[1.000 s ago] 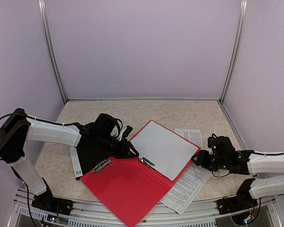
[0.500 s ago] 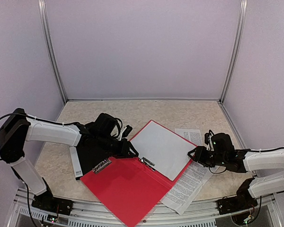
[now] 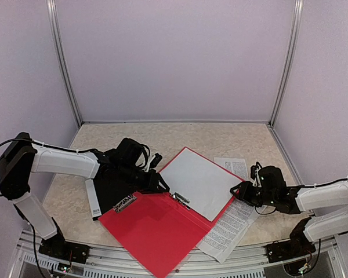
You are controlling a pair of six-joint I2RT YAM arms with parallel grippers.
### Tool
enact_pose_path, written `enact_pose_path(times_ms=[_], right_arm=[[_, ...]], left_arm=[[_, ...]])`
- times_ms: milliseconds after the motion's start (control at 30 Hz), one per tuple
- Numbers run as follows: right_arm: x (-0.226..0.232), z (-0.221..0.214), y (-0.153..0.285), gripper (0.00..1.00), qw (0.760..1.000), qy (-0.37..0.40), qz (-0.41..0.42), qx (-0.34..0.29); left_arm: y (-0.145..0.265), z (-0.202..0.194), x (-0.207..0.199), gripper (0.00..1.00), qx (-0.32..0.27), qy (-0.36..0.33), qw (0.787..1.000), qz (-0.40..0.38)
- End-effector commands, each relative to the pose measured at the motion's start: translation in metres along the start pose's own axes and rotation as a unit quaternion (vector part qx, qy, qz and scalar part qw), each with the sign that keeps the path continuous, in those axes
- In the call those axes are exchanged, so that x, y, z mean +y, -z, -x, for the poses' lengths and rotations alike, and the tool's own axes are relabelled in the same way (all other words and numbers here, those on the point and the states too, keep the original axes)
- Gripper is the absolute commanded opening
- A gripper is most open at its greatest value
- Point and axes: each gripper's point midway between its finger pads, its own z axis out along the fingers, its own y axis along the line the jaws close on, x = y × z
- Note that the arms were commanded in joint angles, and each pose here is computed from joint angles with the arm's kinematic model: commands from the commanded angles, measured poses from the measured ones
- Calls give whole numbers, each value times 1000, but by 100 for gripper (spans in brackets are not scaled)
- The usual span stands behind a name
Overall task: Put the files into the folder
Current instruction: Hold the folder at the center of the board.
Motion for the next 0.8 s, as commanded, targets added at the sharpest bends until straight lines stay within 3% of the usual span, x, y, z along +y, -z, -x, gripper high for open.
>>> enact_pose_path(times_ms=[0, 767], right_arm=[[-4, 3, -2, 40, 1000, -11, 3, -9], [-1, 5, -5, 24, 1000, -11, 9, -13]], left_arm=[[4, 8, -6, 33, -7, -12, 1000, 1], [3, 7, -1, 33, -3, -14, 1000, 13]])
